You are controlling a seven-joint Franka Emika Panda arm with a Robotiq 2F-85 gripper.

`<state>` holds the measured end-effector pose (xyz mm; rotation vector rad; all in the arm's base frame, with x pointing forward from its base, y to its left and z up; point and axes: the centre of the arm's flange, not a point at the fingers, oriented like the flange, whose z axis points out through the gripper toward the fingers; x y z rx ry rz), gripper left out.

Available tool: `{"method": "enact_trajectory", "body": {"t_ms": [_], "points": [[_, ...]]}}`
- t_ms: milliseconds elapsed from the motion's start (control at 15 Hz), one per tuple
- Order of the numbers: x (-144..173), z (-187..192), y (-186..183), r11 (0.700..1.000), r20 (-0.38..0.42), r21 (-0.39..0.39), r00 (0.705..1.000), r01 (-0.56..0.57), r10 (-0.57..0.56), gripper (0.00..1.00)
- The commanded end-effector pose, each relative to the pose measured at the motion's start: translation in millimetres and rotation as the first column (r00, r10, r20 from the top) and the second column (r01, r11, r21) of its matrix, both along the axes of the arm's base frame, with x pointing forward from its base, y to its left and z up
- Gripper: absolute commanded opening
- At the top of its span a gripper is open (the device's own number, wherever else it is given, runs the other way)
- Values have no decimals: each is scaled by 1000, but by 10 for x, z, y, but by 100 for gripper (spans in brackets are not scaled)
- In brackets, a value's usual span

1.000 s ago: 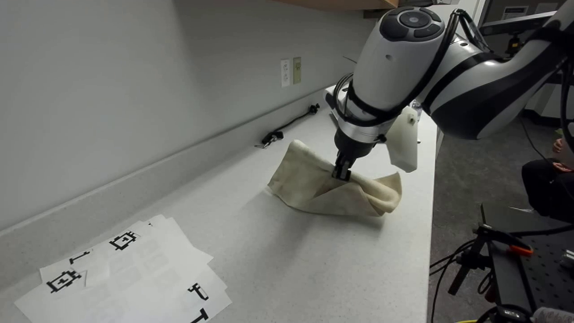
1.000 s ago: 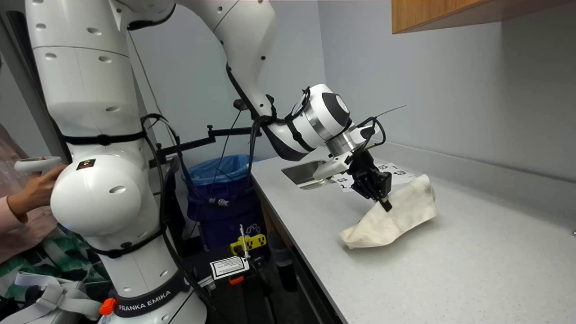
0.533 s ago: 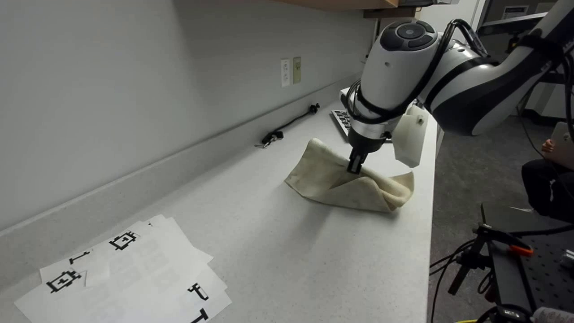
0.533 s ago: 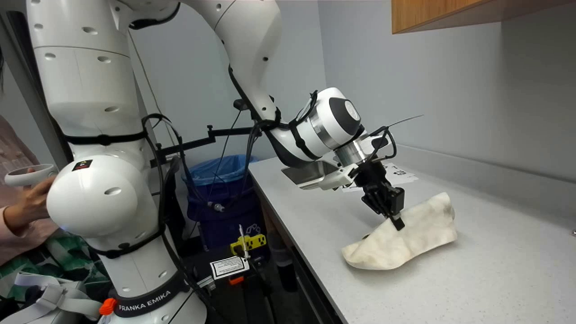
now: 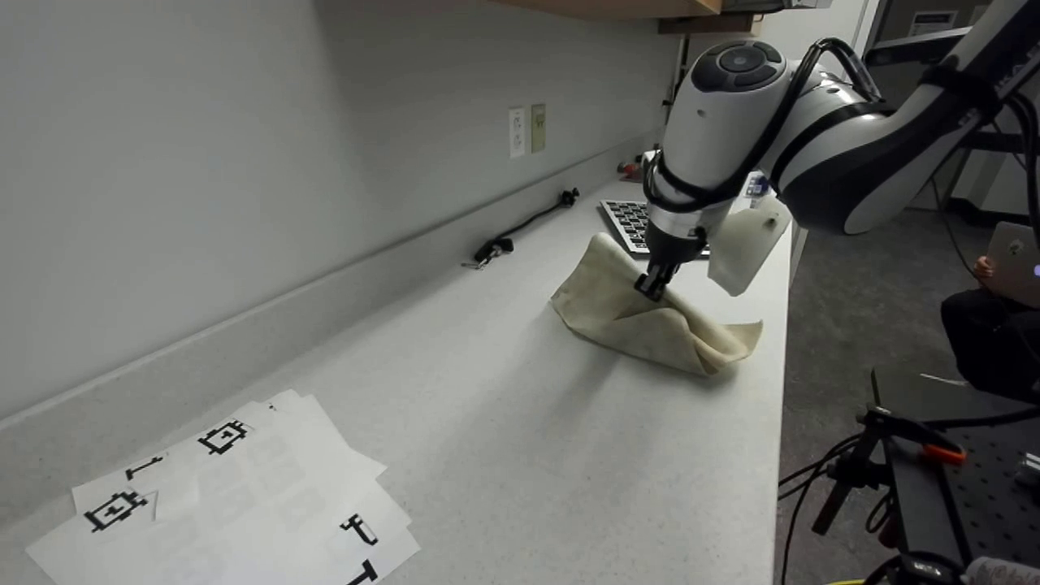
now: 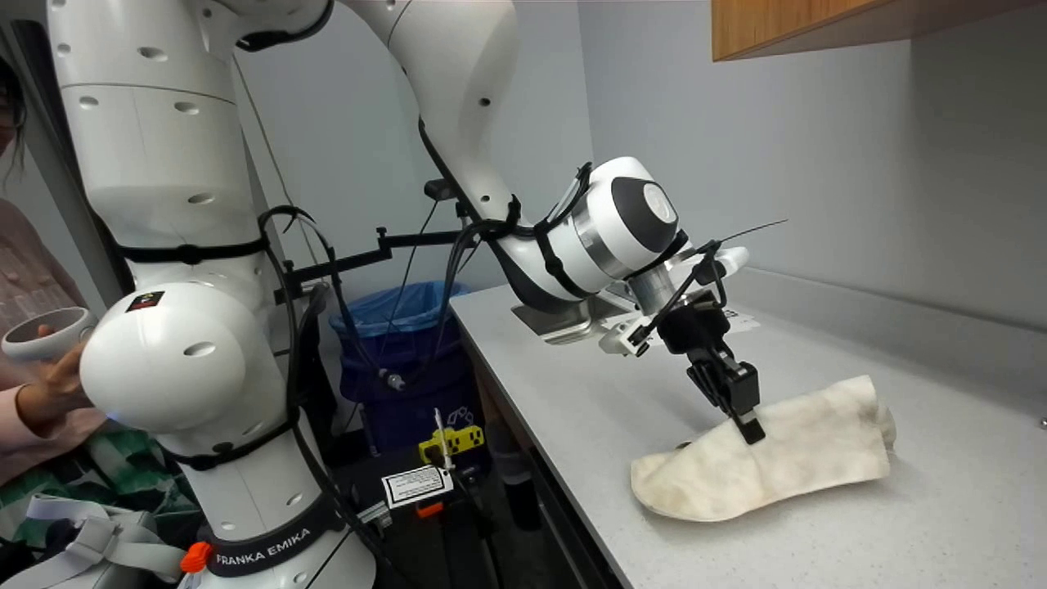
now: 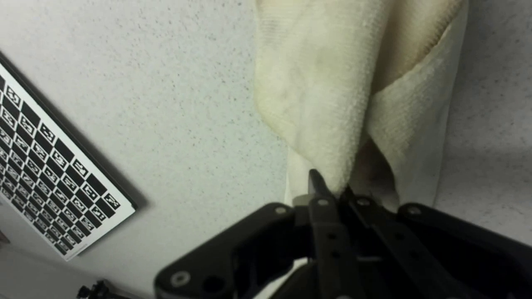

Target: Use the white towel to wipe the counter

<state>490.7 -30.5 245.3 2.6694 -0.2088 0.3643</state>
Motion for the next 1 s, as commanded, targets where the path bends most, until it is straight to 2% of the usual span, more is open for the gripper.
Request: {"method": "enact_trajectory", "body": {"t_ms": [0, 200, 267, 933], "points": [[-5, 1, -14, 995, 44, 50, 995, 84, -86, 1], [2, 8, -3, 986, 51, 89, 988, 143, -147, 1], [5, 3, -10, 993, 32, 48, 994, 107, -109, 4], [1, -2, -13, 989, 33, 62, 990, 132, -134, 4]]}}
